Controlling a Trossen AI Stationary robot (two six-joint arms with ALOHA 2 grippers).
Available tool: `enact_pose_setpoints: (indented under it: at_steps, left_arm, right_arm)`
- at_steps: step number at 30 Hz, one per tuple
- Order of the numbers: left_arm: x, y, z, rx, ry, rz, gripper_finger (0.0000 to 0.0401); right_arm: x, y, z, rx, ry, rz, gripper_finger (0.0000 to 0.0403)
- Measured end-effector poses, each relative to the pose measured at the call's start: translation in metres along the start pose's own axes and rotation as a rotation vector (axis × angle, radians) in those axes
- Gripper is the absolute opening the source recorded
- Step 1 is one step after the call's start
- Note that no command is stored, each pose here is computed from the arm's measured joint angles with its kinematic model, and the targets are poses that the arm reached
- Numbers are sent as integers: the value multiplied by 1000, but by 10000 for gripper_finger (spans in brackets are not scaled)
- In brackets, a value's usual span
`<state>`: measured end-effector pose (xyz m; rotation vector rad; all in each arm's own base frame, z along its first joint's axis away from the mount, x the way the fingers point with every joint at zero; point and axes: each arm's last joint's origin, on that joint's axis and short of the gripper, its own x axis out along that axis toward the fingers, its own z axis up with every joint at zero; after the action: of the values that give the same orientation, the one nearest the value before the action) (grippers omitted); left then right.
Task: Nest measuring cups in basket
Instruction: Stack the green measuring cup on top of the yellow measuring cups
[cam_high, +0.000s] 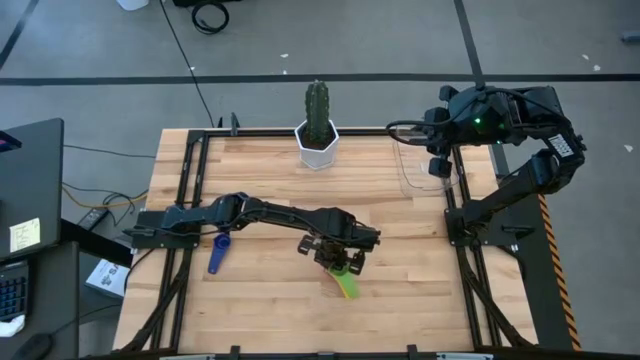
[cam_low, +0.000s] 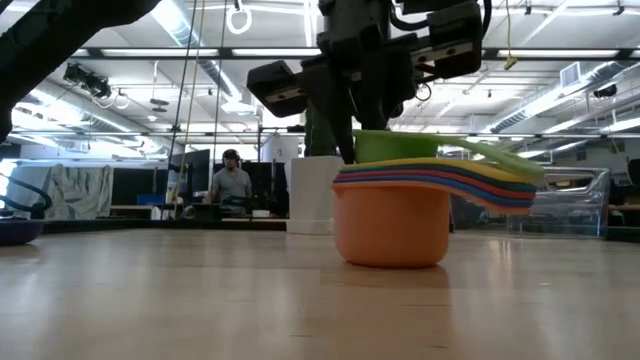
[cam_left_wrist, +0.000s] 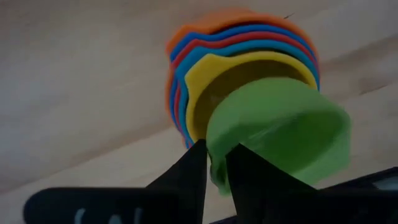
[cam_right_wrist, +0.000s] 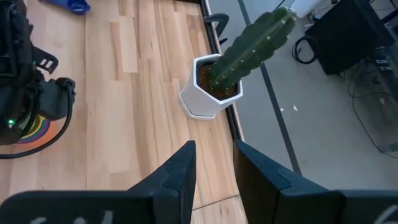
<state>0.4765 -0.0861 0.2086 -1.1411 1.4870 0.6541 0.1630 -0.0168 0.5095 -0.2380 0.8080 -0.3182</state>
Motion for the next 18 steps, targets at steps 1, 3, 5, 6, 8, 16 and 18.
enact_pose_setpoints:
  at_steps: [1, 3, 5, 6, 8, 16, 18]
  left_arm:
    - [0, 0, 0, 0, 1, 4, 66]
    - [-1, 2, -1, -4, 13, 16, 66]
    - [-2, 5, -2, -8, 37, 37, 66]
    - [-3, 6, -3, -8, 39, 44, 66]
    - [-4, 8, -4, -11, 46, 63, 66]
    - [-3, 5, -3, 43, 37, 34, 66]
    - [-3, 3, -2, 74, 28, 17, 66]
  right_arm:
    - [0, 0, 0, 0, 0, 0, 111]
    - [0, 0, 0, 0, 0, -1, 111]
    - [0, 0, 0, -2, 0, -1, 111]
    - [0, 0, 0, -4, 0, -1, 111]
    - [0, 0, 0, -5, 0, 0, 111]
    - [0, 0, 0, -8, 0, -1, 111]
    - [0, 0, 0, -8, 0, -1, 111]
